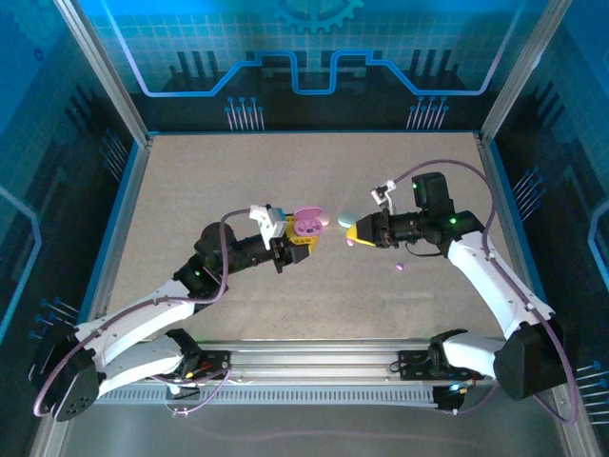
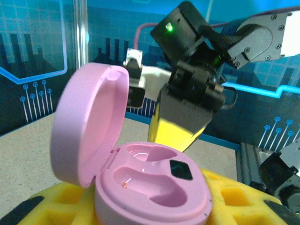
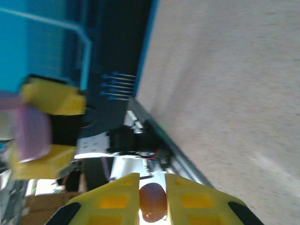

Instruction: Insert wireless bluetooth earbuds into charging case

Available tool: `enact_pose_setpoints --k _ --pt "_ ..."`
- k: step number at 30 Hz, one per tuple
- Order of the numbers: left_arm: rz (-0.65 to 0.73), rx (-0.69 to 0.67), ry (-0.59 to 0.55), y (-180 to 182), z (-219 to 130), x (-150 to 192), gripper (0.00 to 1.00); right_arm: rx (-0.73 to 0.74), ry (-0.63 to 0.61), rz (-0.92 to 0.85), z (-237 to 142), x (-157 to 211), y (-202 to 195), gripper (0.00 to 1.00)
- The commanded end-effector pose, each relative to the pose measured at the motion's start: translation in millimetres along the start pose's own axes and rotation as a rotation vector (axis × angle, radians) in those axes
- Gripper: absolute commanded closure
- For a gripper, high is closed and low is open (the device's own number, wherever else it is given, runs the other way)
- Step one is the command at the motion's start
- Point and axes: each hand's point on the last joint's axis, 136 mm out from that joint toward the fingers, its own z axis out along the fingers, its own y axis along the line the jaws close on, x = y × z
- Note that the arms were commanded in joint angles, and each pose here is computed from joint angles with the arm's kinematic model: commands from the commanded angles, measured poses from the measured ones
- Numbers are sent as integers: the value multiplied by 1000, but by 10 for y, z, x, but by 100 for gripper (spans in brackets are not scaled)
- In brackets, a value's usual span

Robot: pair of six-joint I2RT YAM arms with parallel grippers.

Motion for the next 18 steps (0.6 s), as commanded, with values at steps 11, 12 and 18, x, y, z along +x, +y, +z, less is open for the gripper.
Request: enact_pose_setpoints --k 11,12,18 --pt "101 19 5 -29 2 55 72 -216 52 -134 -150 -24 821 81" --pt "107 25 4 -40 6 61 72 -200 43 -149 -144 -25 829 81" --pt "149 73 -9 -125 62 85 72 -126 2 -267 5 4 891 81"
